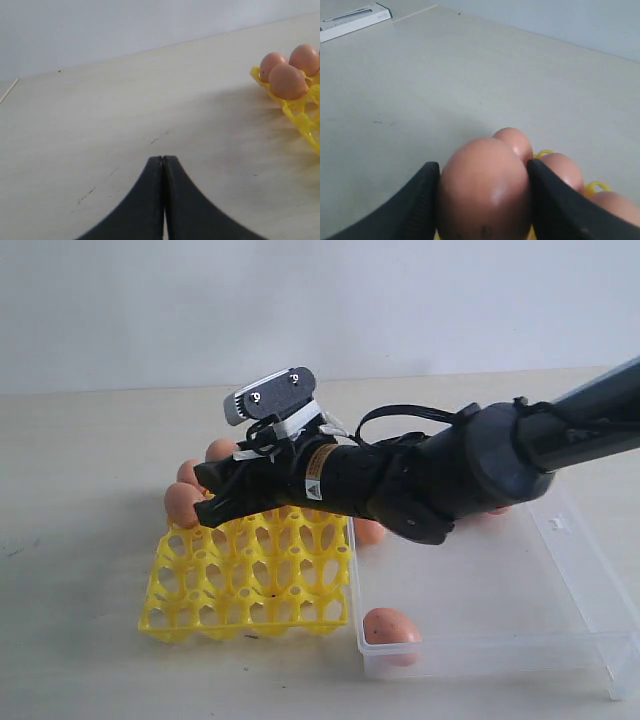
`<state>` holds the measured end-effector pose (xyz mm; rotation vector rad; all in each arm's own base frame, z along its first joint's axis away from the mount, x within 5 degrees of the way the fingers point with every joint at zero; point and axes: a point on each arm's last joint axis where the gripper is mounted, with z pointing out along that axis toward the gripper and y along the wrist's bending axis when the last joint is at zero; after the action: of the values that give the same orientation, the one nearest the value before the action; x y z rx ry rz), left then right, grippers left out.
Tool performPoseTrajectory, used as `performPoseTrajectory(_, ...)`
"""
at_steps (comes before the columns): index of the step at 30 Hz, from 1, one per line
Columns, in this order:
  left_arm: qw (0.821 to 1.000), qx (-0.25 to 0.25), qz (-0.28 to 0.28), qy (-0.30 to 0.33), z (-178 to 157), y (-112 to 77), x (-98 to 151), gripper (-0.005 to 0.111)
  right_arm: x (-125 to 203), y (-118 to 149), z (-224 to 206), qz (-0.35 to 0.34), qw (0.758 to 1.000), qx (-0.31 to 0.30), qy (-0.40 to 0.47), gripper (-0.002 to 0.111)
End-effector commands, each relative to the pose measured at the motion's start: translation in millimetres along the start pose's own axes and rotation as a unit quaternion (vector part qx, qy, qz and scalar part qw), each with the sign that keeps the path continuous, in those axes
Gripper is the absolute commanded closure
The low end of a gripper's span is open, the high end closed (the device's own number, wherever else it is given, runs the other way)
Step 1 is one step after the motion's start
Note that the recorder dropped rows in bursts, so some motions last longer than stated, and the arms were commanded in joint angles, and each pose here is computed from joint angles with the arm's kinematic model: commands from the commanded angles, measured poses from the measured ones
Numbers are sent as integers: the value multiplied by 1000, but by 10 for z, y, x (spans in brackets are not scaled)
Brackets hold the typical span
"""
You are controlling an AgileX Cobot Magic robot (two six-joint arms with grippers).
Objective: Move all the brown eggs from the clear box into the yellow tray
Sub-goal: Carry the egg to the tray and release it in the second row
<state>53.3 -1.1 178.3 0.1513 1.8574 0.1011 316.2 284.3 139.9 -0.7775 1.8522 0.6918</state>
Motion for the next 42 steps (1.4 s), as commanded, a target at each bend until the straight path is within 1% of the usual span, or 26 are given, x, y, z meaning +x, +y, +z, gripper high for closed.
performPoseTrajectory(1, 1000, -1, -6, -9, -9, 3, -23, 107, -10, -25, 174, 19, 1000, -8, -14, 108)
performPoseTrajectory(7, 1000, -1, -6, -9, -9, 3, -23, 107, 74, -63, 321, 24, 1000, -7, -8, 108)
performPoseTrajectory(11, 1000, -1, -6, -9, -9, 3, -23, 107, 131, -94, 367, 25, 1000, 5, 12, 108)
performPoseTrajectory(14, 1000, -1, -6, -9, -9, 3, -23, 107, 155, -103, 387, 23, 1000, 7, 18, 105)
performPoseTrajectory(16, 1000, -1, -6, -9, -9, 3, -23, 107, 169, -112, 392, 17, 1000, 7, 19, 97)
performPoseTrajectory(17, 1000, -1, -6, -9, -9, 3, -23, 107, 179, -114, 395, 17, 1000, 7, 21, 92)
performPoseTrajectory(23, 1000, -1, -6, -9, -9, 3, -23, 107, 192, -122, 394, 19, 999, 12, 28, 50)
performPoseTrajectory(26, 1000, -1, -6, -9, -9, 3, -23, 107, 197, -127, 386, 15, 999, 16, 38, 40)
performPoseTrajectory(28, 1000, -1, -6, -9, -9, 3, -23, 107, 142, -126, 358, 13, 999, 20, 40, 37)
performPoseTrajectory(31, 1000, -1, -6, -9, -9, 3, -23, 107, -62, -121, 245, 7, 998, 36, 43, 39)
performPoseTrajectory(32, 1000, -1, -6, -9, -9, 3, -23, 107, -199, -115, 153, 5, 998, 47, 46, 41)
performPoseTrajectory(34, 1000, -1, -6, -9, -9, 3, -23, 107, -409, -111, -6, 20, 996, 70, 53, 47)
performPoseTrajectory(36, 1000, -1, -6, -9, -9, 3, -23, 107, -679, -103, -272, 33, 991, 106, 70, 60)
performPoseTrajectory(39, 1000, -1, -6, -9, -9, 3, -23, 107, -973, -76, -711, 59, 979, 161, 110, 83)
performPoseTrajectory(42, 1000, -1, -6, -9, -9, 3, -23, 107, -1023, -105, -1089, 72, 956, 204, 200, 107)
